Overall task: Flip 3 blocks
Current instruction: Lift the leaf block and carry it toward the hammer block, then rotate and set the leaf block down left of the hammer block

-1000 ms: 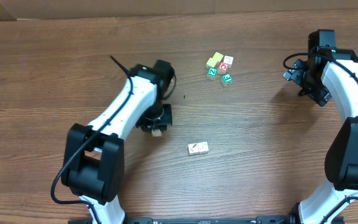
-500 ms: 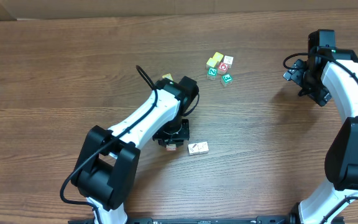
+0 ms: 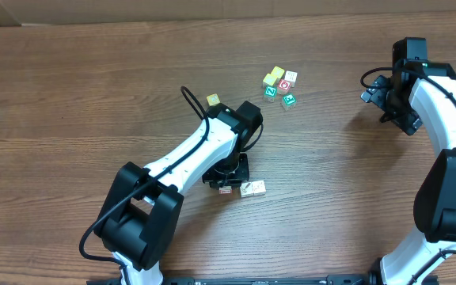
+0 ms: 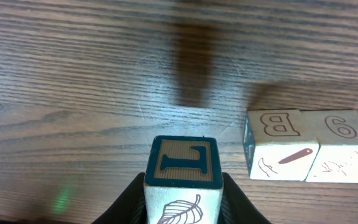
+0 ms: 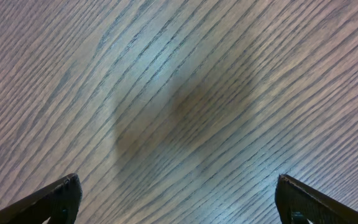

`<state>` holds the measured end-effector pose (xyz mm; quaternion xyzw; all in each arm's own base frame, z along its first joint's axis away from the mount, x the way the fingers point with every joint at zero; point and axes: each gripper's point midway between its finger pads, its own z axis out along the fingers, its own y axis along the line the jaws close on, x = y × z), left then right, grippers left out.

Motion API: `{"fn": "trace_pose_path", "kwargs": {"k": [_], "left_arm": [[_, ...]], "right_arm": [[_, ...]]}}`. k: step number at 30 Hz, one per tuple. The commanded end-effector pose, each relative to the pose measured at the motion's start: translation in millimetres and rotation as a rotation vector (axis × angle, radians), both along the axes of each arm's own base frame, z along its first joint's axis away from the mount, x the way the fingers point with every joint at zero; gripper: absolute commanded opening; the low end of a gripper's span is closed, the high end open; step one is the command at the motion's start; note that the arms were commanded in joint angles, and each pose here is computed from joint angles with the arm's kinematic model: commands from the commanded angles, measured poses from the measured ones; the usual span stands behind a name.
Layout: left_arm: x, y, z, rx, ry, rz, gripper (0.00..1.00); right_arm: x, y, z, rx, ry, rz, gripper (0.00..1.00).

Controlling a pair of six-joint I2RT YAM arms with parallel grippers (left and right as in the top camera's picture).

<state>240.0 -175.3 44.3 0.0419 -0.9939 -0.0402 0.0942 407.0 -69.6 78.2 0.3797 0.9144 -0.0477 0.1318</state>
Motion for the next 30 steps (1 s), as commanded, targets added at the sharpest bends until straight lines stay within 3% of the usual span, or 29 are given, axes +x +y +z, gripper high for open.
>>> {"fn": "trace_pose_path", "kwargs": {"k": [1,14,25,30], "left_arm": [[-3,-2,2,0.014,-0.017,0.019,0.25],[-7,4,-19,0.033,-0.030,0.052,0.23],[9,-1,-7,-0.125,0.014,0.062,0.48],[28,8,15,-0.137,-0.012,0.081,0.49]], "right_arm": [[6,-1,17,-0.009,-0.048,0.003,1.00],[6,-1,17,-0.009,-0.048,0.003,1.00],[6,-1,17,-0.008,-0.048,0.003,1.00],[6,-1,17,-0.009,-0.048,0.003,1.00]]}}
